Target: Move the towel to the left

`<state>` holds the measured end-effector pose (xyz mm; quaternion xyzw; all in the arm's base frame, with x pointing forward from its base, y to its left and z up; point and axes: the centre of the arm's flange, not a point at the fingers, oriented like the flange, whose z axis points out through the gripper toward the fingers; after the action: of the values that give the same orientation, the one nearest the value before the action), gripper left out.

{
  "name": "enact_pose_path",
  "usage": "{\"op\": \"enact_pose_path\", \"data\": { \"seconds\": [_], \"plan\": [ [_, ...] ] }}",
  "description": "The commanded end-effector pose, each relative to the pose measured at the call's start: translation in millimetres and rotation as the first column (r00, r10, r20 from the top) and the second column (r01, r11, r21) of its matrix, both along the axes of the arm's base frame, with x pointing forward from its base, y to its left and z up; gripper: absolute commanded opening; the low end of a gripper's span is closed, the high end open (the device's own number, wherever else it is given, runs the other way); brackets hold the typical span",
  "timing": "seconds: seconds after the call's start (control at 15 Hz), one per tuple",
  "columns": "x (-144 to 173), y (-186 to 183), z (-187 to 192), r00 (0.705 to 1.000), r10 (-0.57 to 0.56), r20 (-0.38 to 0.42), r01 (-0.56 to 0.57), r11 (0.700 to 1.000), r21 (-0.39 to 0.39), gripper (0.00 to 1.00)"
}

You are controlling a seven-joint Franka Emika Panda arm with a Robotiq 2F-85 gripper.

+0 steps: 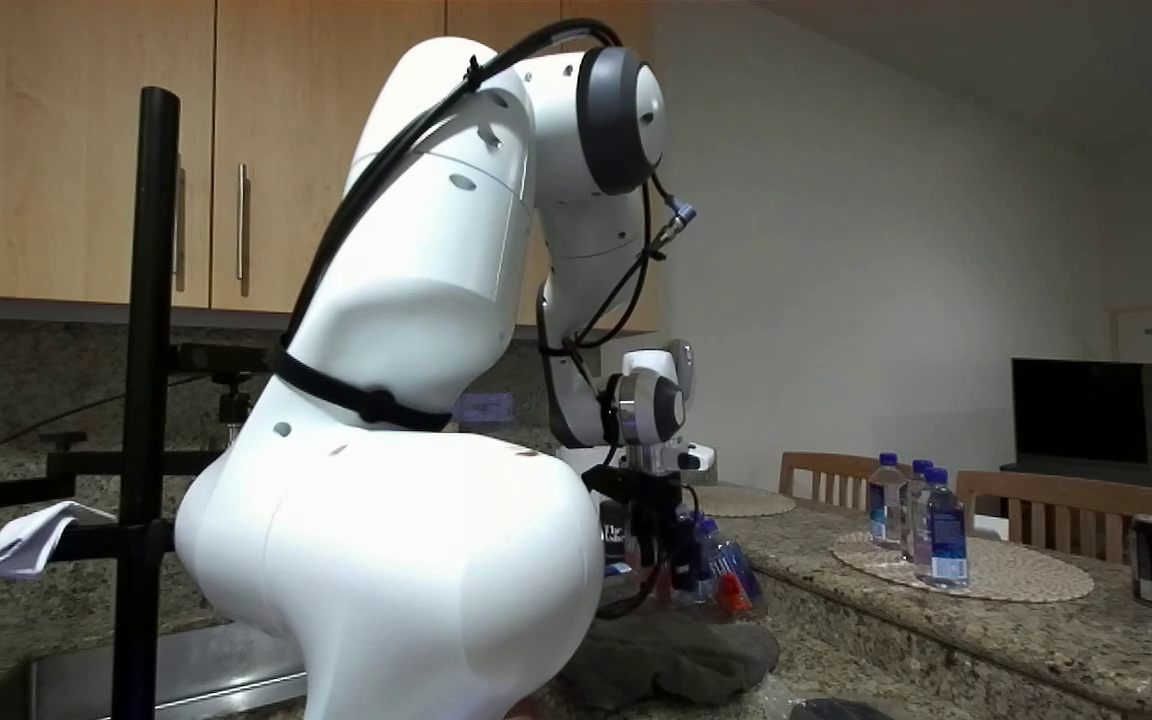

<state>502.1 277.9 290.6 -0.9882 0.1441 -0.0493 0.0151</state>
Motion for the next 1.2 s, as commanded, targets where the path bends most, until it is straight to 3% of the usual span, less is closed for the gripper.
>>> {"op": "enact_pose_path", "data": {
  "seconds": [0.0, 0.47, 1.13],
  "plan": [
    [-2.0, -22.5, 19.1, 1.0, -0.001, -0.007, 0.001, 1.0, 0.002, 1.0],
    [10.2, -53.4, 33.7, 1.0, -0.02, 0.01, 0.02, 1.0, 0.001, 1.0],
    [18.4, -94.1, 42.6, 0.992, 0.095, -0.083, -0.095, 0.995, 0.008, 1.0]
  ]
}}
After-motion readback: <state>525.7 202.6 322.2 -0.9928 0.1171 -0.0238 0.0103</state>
